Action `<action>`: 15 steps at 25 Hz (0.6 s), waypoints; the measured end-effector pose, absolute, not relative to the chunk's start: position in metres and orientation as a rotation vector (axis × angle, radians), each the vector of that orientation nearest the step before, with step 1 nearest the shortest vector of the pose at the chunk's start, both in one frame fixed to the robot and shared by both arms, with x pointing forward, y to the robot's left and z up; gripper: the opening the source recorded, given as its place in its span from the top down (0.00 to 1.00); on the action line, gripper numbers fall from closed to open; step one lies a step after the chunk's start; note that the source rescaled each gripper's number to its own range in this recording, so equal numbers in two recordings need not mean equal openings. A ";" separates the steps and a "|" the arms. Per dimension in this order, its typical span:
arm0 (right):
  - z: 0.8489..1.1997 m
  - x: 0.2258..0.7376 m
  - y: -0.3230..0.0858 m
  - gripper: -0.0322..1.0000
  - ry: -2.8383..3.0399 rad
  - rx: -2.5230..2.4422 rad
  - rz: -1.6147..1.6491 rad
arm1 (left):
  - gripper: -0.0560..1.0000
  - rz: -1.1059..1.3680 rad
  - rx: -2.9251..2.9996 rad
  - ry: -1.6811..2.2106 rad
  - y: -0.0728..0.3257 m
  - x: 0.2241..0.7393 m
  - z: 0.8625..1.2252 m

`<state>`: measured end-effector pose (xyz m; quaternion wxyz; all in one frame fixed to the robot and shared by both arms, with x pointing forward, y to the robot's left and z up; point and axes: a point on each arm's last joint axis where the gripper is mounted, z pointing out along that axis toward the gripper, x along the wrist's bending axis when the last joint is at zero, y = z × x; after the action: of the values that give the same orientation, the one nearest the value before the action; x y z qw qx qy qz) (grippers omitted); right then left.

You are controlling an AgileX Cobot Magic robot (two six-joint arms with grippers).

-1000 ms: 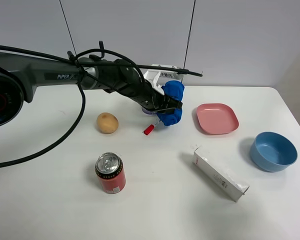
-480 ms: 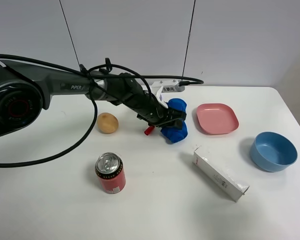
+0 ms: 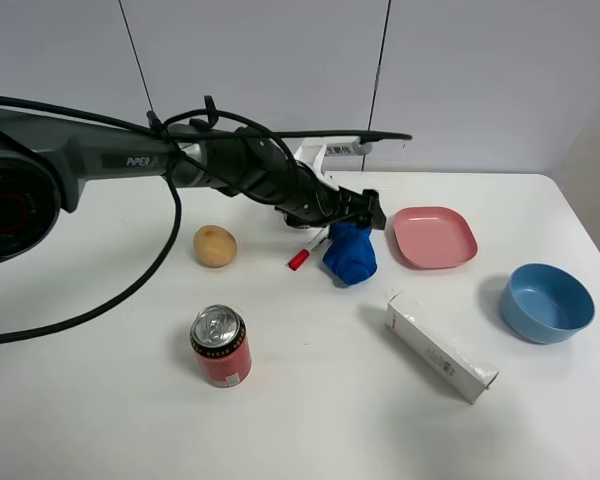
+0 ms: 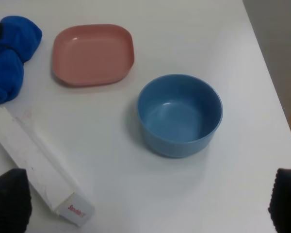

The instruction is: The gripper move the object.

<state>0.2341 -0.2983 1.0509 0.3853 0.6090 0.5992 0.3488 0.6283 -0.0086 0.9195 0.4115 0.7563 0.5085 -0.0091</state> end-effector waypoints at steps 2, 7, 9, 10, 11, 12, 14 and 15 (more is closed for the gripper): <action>1.051 0.234 -0.298 0.00 1.526 1.551 0.889 | 0.01 0.009 1.862 1.246 -0.007 0.628 0.945; 1.051 0.234 -0.298 0.00 1.526 1.551 0.889 | 0.01 0.162 1.757 1.122 0.008 0.625 1.022; 1.051 0.234 -0.298 0.00 1.526 1.551 0.889 | 0.00 0.274 1.761 1.028 0.022 0.623 1.055; 1.051 0.234 -0.298 0.00 1.526 1.551 0.889 | 0.00 0.332 1.761 0.988 0.032 0.622 1.070; 1.051 0.234 -0.298 0.00 1.526 1.551 0.889 | 0.00 0.395 1.778 0.945 0.040 0.621 1.082; 1.051 0.234 -0.298 0.00 1.526 1.551 0.889 | 0.00 0.461 1.793 0.901 0.051 0.620 1.096; 1.051 0.234 -0.298 0.00 1.526 1.551 0.889 | 0.00 0.570 1.840 0.834 0.073 0.616 1.119; 1.051 0.234 -0.298 0.00 1.526 1.551 0.889 | 0.00 0.623 1.866 0.803 0.083 0.613 1.131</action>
<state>0.2341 -0.2983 1.0509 0.3853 0.6090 0.5992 0.3488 0.6127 0.0834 1.1305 0.4866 0.7672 0.3300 0.2562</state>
